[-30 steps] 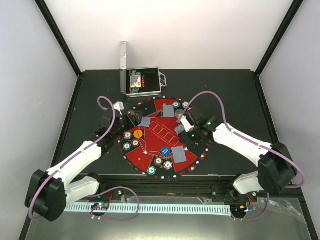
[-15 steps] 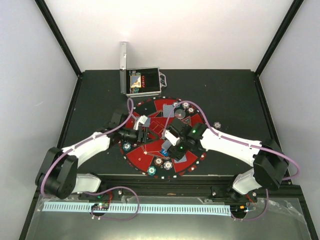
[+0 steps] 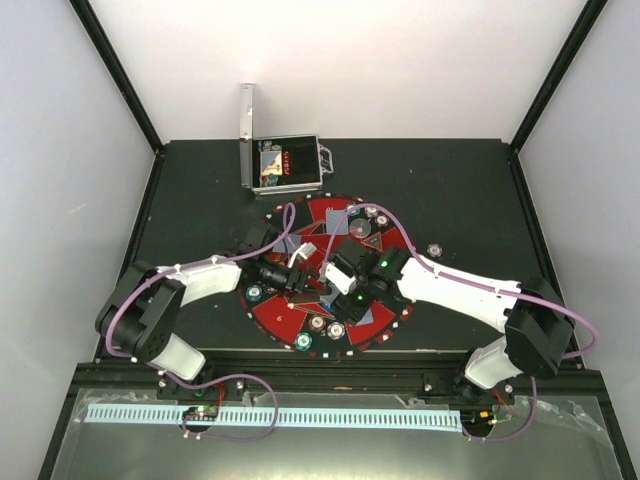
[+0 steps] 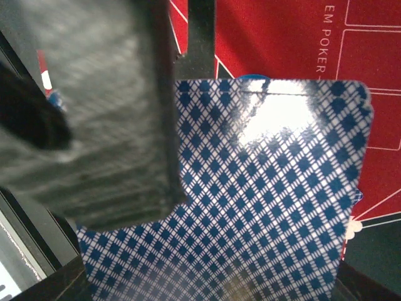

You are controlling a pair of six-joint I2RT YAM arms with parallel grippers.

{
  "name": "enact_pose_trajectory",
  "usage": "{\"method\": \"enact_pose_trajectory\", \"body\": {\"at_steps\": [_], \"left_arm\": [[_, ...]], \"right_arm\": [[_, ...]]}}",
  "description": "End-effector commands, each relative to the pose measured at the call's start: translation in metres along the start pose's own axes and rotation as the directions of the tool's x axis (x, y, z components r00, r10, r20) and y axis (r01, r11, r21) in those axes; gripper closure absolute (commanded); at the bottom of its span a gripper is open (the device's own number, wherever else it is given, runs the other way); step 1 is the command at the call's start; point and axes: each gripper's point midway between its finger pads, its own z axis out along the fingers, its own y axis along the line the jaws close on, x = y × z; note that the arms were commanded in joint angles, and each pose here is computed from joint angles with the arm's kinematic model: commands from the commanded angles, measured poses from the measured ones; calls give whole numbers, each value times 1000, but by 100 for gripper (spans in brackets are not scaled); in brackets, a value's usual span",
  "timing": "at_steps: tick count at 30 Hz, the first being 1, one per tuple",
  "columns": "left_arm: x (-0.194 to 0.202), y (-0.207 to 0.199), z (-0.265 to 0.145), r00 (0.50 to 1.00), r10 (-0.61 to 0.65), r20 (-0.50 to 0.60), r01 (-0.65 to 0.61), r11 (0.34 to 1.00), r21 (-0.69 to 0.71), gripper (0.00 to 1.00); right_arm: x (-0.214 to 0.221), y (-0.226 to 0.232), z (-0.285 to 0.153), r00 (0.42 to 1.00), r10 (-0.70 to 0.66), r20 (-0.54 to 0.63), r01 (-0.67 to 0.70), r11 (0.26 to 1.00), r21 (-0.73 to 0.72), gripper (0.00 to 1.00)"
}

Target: Distribute texas hold em gaming equipment

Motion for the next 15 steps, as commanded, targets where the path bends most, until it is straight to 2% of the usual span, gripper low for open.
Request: {"method": "enact_pose_trajectory", "body": {"at_steps": [1, 7, 15], "left_arm": [[-9, -9, 6, 998, 54, -21, -53, 998, 43, 26], [-15, 7, 10, 1000, 8, -12, -8, 1000, -10, 35], [-15, 16, 6, 1000, 11, -7, -11, 997, -79, 47]], "right_arm": [[-10, 5, -5, 999, -27, 25, 27, 1000, -7, 39], [-8, 5, -3, 999, -34, 19, 34, 999, -8, 39], [0, 1, -3, 1000, -29, 6, 29, 999, 19, 39]]}}
